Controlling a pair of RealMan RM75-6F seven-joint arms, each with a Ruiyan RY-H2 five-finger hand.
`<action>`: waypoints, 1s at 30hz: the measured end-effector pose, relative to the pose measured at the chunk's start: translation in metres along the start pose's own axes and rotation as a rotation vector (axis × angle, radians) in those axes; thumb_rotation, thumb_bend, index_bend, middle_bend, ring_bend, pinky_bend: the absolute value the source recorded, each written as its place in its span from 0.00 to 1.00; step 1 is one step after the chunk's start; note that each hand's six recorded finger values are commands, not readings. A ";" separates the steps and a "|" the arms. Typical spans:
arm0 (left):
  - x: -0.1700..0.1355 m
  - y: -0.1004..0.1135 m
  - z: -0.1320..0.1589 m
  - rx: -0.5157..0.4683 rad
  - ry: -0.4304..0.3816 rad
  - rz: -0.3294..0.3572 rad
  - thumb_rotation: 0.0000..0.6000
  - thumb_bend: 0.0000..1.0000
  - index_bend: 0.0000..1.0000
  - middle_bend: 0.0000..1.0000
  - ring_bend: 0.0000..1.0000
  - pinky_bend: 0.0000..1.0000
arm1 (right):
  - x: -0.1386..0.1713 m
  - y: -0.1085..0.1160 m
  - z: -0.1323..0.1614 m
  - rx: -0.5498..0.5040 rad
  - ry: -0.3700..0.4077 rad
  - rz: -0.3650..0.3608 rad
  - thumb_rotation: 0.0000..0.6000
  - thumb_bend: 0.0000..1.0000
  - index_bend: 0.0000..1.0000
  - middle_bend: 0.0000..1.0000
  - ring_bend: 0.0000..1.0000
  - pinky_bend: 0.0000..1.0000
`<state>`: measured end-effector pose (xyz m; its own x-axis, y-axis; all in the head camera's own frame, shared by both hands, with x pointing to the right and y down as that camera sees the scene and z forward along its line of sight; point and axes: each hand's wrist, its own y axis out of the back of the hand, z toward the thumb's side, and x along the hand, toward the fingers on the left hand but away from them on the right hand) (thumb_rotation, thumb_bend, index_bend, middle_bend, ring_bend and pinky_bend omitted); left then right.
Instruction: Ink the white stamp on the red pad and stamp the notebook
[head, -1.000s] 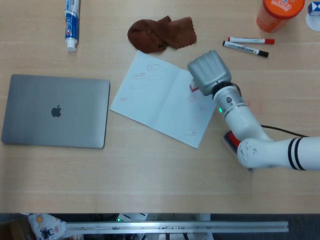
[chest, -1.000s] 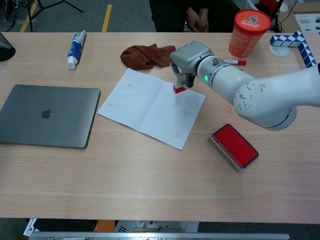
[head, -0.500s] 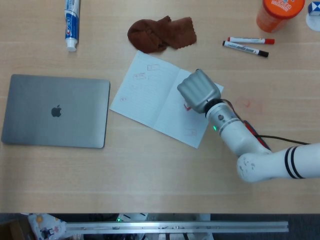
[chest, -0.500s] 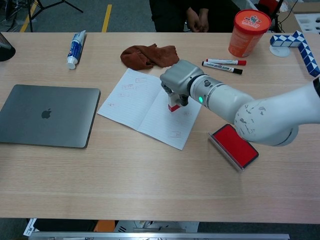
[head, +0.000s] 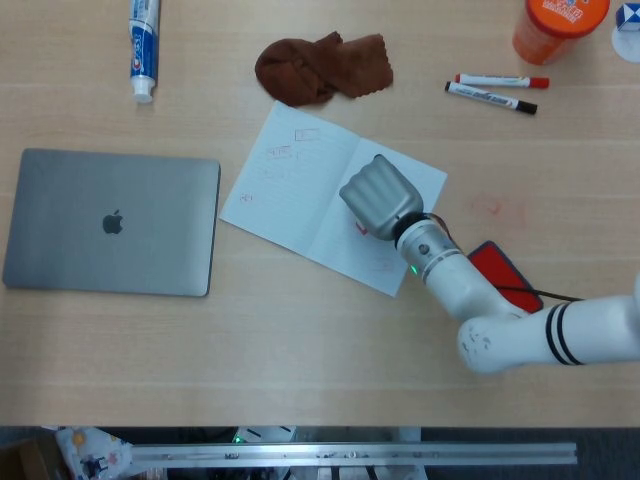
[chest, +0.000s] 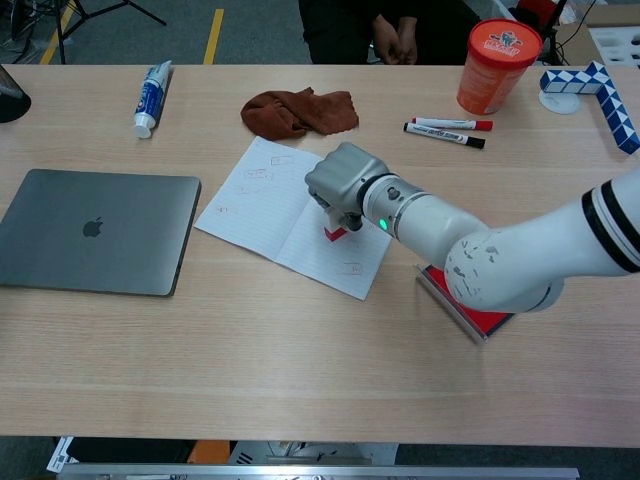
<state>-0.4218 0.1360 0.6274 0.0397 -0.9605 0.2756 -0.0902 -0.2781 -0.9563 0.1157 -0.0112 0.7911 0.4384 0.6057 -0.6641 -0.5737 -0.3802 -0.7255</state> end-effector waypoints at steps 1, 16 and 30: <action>0.000 0.000 0.000 0.000 0.001 0.000 1.00 0.26 0.00 0.00 0.00 0.05 | 0.000 -0.001 0.000 0.004 0.000 0.000 1.00 0.48 0.82 0.69 0.51 0.44; -0.002 -0.002 -0.002 -0.001 0.002 -0.002 1.00 0.26 0.00 0.00 0.00 0.05 | -0.001 -0.009 0.001 0.029 -0.004 -0.003 1.00 0.49 0.83 0.69 0.52 0.44; -0.002 0.002 0.001 0.000 -0.002 0.003 1.00 0.26 0.00 0.00 0.00 0.05 | 0.017 0.027 -0.011 -0.035 0.008 -0.080 1.00 0.49 0.83 0.69 0.52 0.44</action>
<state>-0.4206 0.1372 0.6251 0.0415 -0.9611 0.2729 -0.0905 -0.2756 -0.9570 0.1156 -0.0189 0.7579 0.4873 0.6294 -0.6053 -0.5120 -0.3555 -0.7819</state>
